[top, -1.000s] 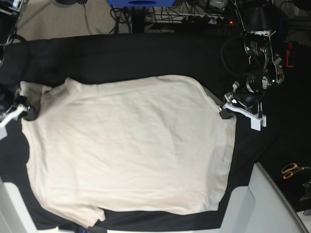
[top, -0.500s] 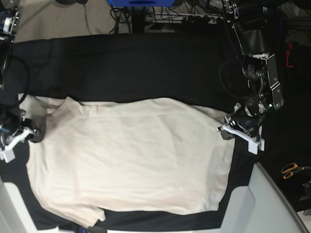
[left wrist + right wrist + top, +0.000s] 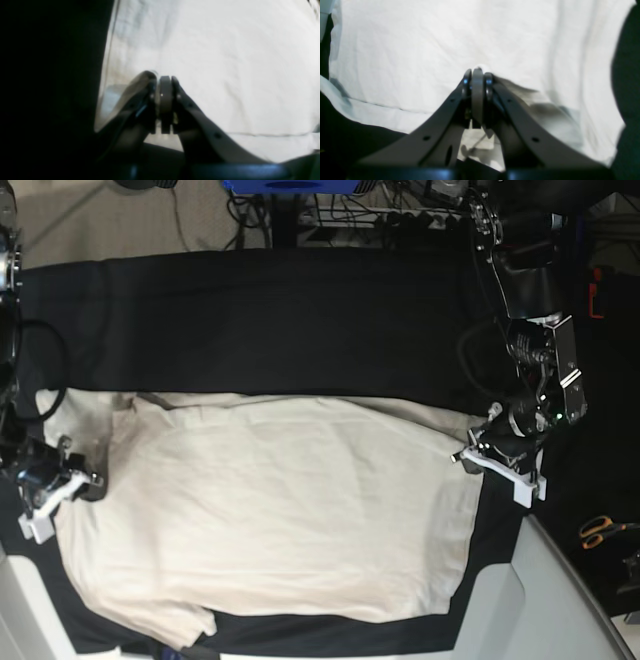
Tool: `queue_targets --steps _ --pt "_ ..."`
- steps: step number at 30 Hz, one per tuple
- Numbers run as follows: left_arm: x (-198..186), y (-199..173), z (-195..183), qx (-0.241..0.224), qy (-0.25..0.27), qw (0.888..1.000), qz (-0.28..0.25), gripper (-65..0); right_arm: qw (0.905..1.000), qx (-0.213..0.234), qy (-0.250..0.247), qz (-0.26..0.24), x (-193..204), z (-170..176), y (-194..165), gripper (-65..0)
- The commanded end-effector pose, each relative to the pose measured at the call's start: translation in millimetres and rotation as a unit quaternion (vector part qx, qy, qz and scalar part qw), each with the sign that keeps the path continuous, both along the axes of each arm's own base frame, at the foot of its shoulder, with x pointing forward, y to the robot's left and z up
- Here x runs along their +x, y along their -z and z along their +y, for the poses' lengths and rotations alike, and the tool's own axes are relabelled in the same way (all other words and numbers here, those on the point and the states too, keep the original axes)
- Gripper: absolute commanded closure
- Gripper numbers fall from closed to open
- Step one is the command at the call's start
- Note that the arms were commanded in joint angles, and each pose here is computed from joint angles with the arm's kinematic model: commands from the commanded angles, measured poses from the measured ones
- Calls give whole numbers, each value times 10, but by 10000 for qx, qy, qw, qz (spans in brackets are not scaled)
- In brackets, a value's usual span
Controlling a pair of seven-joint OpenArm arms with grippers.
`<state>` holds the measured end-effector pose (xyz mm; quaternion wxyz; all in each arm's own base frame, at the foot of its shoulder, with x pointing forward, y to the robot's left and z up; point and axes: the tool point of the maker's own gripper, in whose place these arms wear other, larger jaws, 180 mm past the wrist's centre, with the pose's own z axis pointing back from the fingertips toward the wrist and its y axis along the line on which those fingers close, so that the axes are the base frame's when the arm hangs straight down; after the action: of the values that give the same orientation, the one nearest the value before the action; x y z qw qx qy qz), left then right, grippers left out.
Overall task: Fold the T-shirt properly
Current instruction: 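Lift the grasped edge and fold it over the shirt body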
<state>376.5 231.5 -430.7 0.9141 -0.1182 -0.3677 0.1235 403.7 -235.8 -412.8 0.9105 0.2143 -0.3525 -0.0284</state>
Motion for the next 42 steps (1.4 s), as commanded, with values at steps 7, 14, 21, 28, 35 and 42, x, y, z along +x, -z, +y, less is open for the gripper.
queue_targets --steps 7,14,21,28,35,42 --pt "184 -203 122 380 41 9989 -265 0 9985 14 113 -538 310 -69 -281 -2" --pt "201 -103 63 425 128 9985 -335 0 9968 51 231 -761 369 -99 -340 -2" --pt "255 -28 71 483 168 9979 -403 0 9963 119 70 -846 366 -35 -368 -2" --pt "362 -153 162 584 156 9968 -526 0 9947 131 138 -1011 406 -53 -417 -2" --pt "386 -188 183 580 107 9964 -615 0 9934 160 216 -1111 432 -72 -449 -2" --pt "430 -247 211 618 30 9942 -877 0 9928 203 429 -1104 459 -168 -410 -2"
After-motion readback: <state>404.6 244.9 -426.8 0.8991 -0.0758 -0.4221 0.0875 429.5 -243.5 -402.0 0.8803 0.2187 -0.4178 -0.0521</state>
